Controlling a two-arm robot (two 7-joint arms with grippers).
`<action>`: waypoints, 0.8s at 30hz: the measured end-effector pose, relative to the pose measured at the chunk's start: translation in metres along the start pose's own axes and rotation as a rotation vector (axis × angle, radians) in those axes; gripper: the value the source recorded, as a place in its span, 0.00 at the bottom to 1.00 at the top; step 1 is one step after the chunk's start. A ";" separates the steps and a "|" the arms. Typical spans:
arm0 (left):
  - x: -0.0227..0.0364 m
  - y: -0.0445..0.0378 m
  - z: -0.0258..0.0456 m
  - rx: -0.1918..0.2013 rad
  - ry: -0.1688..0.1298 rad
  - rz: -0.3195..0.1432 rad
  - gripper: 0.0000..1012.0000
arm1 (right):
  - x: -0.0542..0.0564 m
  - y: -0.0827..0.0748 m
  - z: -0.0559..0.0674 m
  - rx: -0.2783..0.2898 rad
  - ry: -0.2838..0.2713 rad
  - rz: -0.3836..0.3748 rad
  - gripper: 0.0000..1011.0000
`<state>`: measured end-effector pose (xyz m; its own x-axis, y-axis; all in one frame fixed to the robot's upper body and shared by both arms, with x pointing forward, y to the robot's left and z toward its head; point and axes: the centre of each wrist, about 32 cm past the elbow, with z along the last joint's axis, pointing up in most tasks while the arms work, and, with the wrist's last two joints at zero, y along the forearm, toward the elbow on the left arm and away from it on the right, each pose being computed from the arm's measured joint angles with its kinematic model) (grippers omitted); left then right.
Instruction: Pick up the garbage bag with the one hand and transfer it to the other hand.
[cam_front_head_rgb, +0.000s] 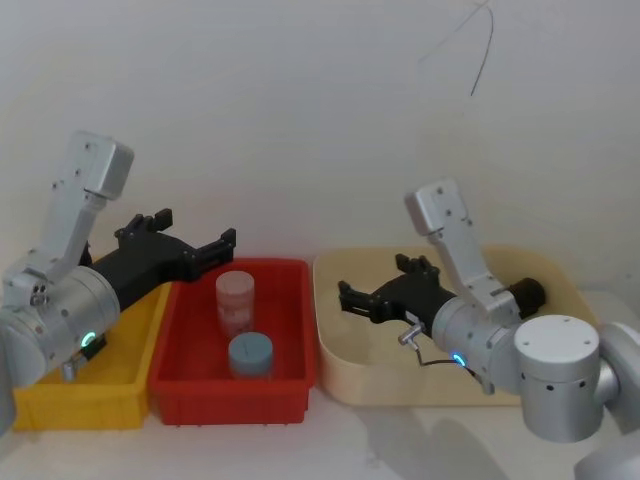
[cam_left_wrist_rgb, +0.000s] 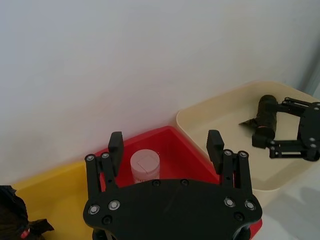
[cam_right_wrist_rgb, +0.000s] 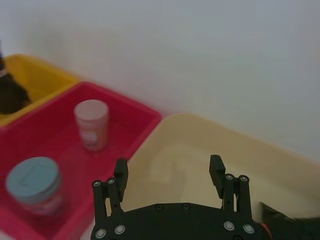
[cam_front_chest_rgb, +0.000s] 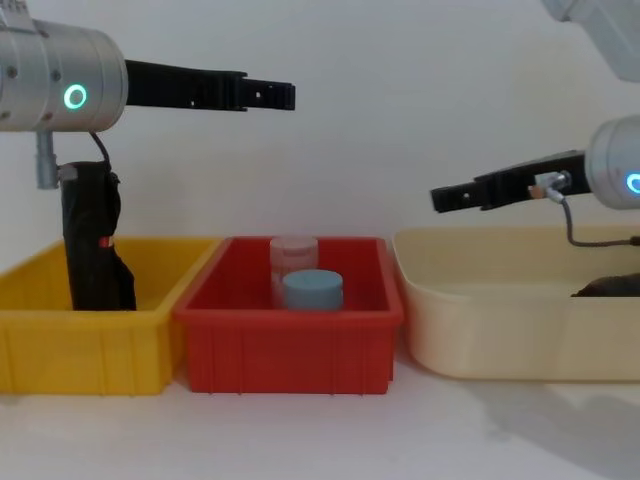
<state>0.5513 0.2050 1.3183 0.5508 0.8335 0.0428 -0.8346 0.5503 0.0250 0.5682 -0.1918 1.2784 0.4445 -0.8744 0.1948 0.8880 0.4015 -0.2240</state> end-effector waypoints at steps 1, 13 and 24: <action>0.0000 -0.0001 -0.0003 0.001 0.000 0.000 0.99 | -0.002 0.000 0.002 -0.001 -0.010 0.019 0.99; 0.0000 -0.0006 -0.0030 0.008 0.003 0.003 0.99 | -0.024 0.006 0.010 -0.045 -0.058 0.134 0.99; -0.0003 -0.0008 -0.0038 0.010 0.003 0.004 0.99 | -0.042 0.020 0.014 -0.105 -0.035 0.179 0.99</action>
<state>0.5519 0.2044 1.3144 0.5471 0.8361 0.0399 -0.8370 0.5461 0.0348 0.5688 -0.1438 1.2788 0.5997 -0.7807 0.1758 0.7781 0.5175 -0.3561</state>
